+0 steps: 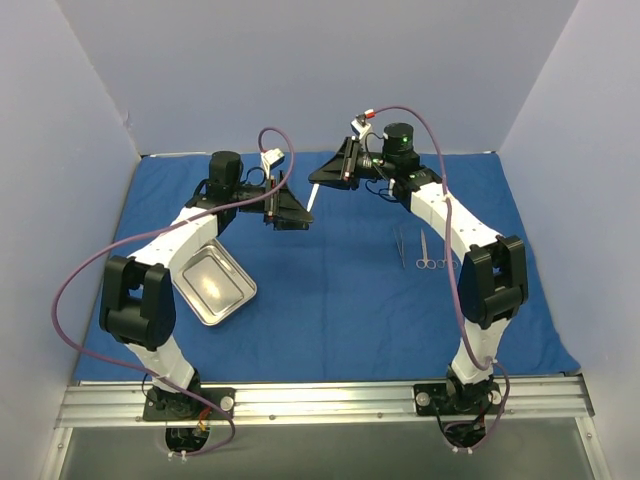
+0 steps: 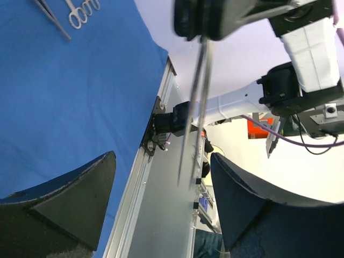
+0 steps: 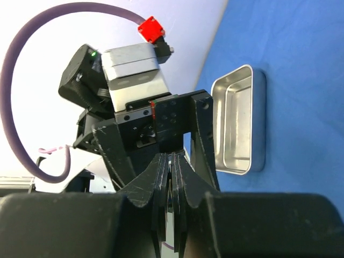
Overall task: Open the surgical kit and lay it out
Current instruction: Place the medical item in the surgical kit.
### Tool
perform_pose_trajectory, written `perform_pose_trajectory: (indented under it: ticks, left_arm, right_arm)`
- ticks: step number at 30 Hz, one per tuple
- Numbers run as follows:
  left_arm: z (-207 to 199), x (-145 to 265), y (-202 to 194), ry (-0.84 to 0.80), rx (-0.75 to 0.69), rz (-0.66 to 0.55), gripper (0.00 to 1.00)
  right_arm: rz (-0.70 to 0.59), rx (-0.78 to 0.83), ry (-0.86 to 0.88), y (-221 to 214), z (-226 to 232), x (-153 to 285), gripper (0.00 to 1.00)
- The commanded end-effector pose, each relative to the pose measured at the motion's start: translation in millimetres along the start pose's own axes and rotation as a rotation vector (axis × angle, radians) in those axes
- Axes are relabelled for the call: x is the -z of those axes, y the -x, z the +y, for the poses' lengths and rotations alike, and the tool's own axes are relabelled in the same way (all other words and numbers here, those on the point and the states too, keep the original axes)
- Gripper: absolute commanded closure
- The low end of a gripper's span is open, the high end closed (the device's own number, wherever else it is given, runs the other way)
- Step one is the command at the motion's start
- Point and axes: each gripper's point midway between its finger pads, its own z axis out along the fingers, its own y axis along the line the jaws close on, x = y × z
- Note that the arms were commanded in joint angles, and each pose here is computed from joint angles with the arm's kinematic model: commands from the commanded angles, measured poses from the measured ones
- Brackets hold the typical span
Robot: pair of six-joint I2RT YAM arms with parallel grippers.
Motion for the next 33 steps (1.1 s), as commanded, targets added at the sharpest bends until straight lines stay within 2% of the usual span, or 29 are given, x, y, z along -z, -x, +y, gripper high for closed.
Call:
perform_pose_trajectory:
  ticks: [1,2,4,6,7,8,9,11,12,13,14,15,16,17,18,20,22,23,24,25,26,27,30,33]
  left_arm:
    - [-42.1,5.4,7.7,-0.105,-0.123,-0.027,0.21]
    - [-41.3,4.7,6.8,-0.107,-0.118,-0.025,0.22]
    - [-43.9,0.9,3.7,-0.119,-0.121,-0.011,0.34]
    - [-46.6,-0.7,-1.4,-0.136,-0.108,0.017,0.57]
    - [-46.5,-2.1,-4.0,-0.141,-0.098,0.029,0.8]
    - [-46.6,-1.2,-5.8,-0.146,-0.088,0.037,0.94]
    - [-44.6,-0.5,-8.2,-0.144,-0.078,0.041,0.98]
    - [-46.2,3.6,-10.3,-0.144,-0.078,0.037,0.98]
    - [-45.2,5.7,-9.6,-0.139,-0.076,0.029,0.98]
    - [-43.6,7.4,-10.5,-0.128,-0.057,0.024,0.98]
    - [-41.9,10.3,-9.4,-0.122,-0.042,0.016,0.98]
    - [-40.6,11.3,-9.9,-0.118,-0.03,0.016,0.98]
    - [-40.3,12.1,-11.1,-0.113,-0.011,0.018,0.98]
    - [-42.5,13.5,-11.7,-0.111,-0.009,0.016,0.98]
    - [-43.1,14.4,-11.8,-0.107,-0.006,0.014,0.98]
    - [-42.4,15.3,-15.1,-0.094,0.013,0.018,0.98]
    - [-40.5,15.6,-18.0,-0.088,0.024,0.023,0.98]
    - [-36.9,15.4,-21.6,-0.088,0.04,0.03,0.98]
    - [-34.8,15.3,-23.7,-0.088,0.052,0.036,0.98]
    - [-33.1,14.8,-26.6,-0.092,0.06,0.045,0.98]
    - [-29.4,14.2,-30.7,-0.091,0.082,0.052,0.98]
    - [-28.4,14.2,-32.2,-0.092,0.087,0.054,0.98]
    - [-29.0,12.2,-40.2,-0.099,0.106,0.065,0.98]
    - [-33.2,8.0,-47.9,-0.11,0.112,0.082,0.98]
  right_arm:
    - [-0.038,0.101,0.081,6.0,48.2,13.1,1.0]
    - [-0.035,0.097,0.08,4.2,47.4,12.3,1.0]
    - [-0.039,0.104,0.09,3.6,52.9,13.8,1.0]
    - [-0.048,0.103,0.087,4.4,53.9,15.4,1.0]
    - [-0.051,0.109,0.086,5.0,55.4,16.0,1.0]
    - [-0.054,0.105,0.075,5.8,52.8,15.3,1.0]
    - [-0.058,0.101,0.064,7.7,53.3,15.3,1.0]
    - [-0.061,0.126,0.049,10.1,51.5,14.7,1.0]
    - [-0.041,0.107,0.001,9.9,47.5,15.7,0.86]
    - [-0.059,0.223,-0.065,17.7,36.7,18.3,0.73]
    - [-0.053,0.252,-0.148,20.3,23.8,22.3,0.63]
    - [-0.002,0.219,-0.269,10.2,1.0,29.7,0.52]
    - [-0.065,0.31,-0.353,31.3,4.8,38.4,0.49]
    - [-0.055,0.416,-0.421,36.0,-4.1,45.9,0.48]
    - [-0.033,0.424,-0.504,32.4,-15.5,54.9,0.46]
    - [-0.041,0.541,-0.631,38.8,-25.3,67.7,0.44]
    - [-0.056,0.765,-0.695,41.0,-13.7,76.8,0.43]
    - [0.001,0.852,-0.776,22.9,-32.8,72.8,0.43]
    - [-0.005,1.05,-0.781,25.3,-14.5,78.2,0.43]
    - [0.037,1.159,-0.788,16.1,-15.8,78.4,0.43]
    - [0.143,1.236,-0.808,-8.0,-42.3,78.8,0.43]
    - [0.101,1.417,-0.849,-4.1,-19.2,82.5,0.41]
    - [0.044,1.5,-0.932,-3.5,-23.3,96.2,0.3]
    - [0.114,1.603,-0.847,-15.0,-7.6,96.7,0.34]
